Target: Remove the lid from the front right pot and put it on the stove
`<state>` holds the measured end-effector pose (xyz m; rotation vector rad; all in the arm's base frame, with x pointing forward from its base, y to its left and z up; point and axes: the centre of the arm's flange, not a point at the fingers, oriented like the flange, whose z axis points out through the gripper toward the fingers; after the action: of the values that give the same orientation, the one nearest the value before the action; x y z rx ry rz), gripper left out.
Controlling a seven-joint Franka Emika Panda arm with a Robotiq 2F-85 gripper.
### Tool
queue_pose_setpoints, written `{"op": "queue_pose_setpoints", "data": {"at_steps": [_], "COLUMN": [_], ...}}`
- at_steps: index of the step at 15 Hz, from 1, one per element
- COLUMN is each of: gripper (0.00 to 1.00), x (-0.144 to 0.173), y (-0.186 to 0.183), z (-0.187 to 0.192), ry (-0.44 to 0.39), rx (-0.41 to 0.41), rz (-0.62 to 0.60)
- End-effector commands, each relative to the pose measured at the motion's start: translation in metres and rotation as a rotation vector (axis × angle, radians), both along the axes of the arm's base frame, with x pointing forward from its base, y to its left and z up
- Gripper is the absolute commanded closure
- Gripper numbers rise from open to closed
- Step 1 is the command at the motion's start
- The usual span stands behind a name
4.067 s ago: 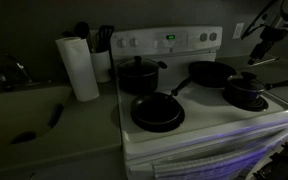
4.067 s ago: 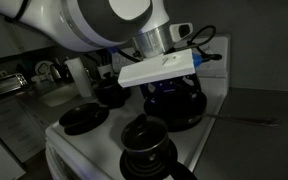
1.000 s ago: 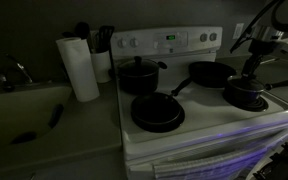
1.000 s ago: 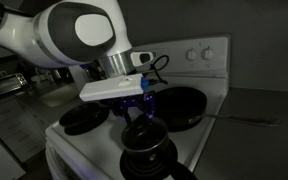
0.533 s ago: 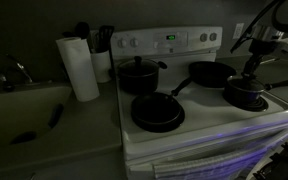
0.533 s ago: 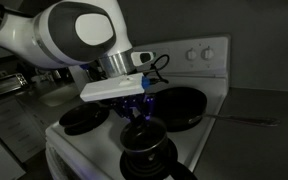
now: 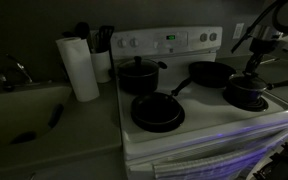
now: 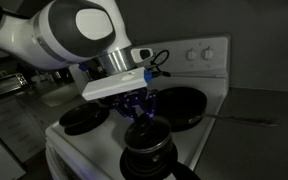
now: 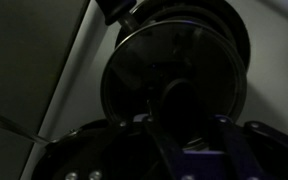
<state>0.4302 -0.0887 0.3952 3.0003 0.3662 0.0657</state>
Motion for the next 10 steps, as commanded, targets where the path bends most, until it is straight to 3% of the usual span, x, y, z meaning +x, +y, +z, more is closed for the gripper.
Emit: {"op": "queue_pose_setpoints", "data": {"at_steps": [1, 10], "gripper": [0.85, 0.85], "x": [0.007, 0.027], "y": [-0.004, 0.014], "z": [0.014, 0.029], "ry": [-0.001, -0.018], "rx": [-0.046, -0.02], "rz": [0.023, 0.107]}}
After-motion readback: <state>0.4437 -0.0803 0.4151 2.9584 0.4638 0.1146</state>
